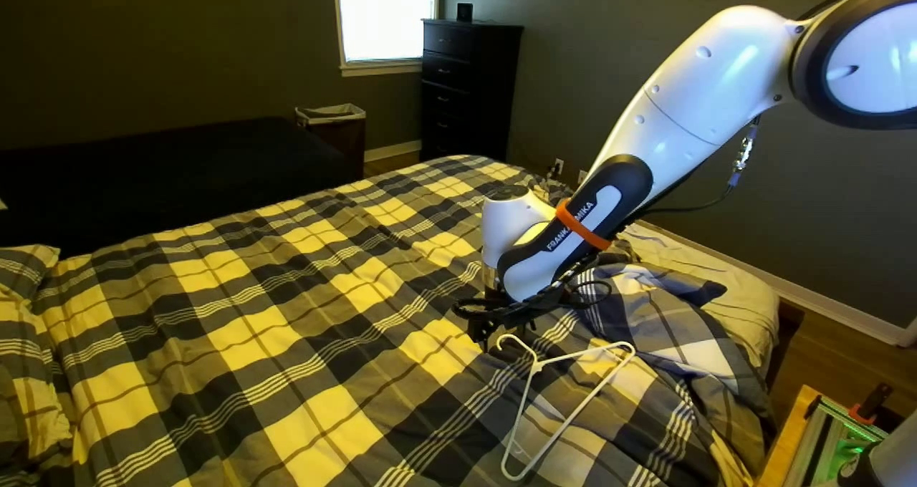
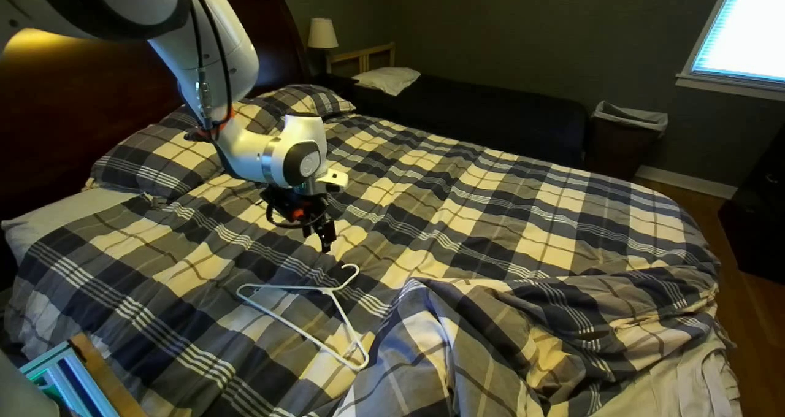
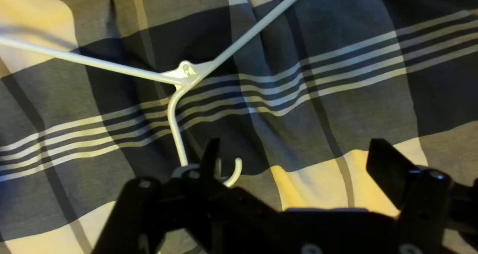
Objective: Move the hanger to the right, then cover the hanger with the blanket
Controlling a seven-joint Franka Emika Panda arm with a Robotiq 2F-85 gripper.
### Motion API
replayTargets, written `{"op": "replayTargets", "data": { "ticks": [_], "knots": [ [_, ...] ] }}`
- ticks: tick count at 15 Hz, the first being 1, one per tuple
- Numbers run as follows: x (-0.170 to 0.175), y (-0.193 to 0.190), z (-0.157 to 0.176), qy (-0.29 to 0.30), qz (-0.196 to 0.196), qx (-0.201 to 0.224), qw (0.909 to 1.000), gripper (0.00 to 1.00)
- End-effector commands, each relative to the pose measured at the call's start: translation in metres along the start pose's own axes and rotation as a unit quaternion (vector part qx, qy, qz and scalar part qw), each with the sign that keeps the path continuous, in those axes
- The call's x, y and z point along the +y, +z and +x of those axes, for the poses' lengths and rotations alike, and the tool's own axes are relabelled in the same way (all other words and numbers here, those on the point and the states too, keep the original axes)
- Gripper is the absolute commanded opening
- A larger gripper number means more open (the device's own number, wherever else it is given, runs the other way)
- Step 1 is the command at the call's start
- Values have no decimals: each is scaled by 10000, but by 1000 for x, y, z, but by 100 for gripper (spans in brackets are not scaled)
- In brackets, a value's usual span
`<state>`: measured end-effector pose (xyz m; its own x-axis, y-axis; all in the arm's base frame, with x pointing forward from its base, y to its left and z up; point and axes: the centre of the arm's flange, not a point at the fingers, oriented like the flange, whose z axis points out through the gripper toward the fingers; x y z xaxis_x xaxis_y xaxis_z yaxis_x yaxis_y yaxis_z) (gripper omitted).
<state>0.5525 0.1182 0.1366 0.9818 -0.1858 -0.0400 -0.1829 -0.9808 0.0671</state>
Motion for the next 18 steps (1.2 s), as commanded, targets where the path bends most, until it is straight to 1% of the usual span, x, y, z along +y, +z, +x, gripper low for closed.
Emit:
{"op": "replayTargets", "data": {
  "ticks": [1, 5, 8, 14, 18],
  "knots": [
    [6, 34, 4, 24, 408, -162, 9990, 100],
    [21, 54, -10, 356, 530, -558, 9964, 100],
    [28, 66, -13, 646, 557, -773, 9934, 100],
    [42, 84, -20, 1137, 636, -983, 9866, 100],
    [49, 91, -24, 1307, 644, -1087, 9833, 100]
  ]
}}
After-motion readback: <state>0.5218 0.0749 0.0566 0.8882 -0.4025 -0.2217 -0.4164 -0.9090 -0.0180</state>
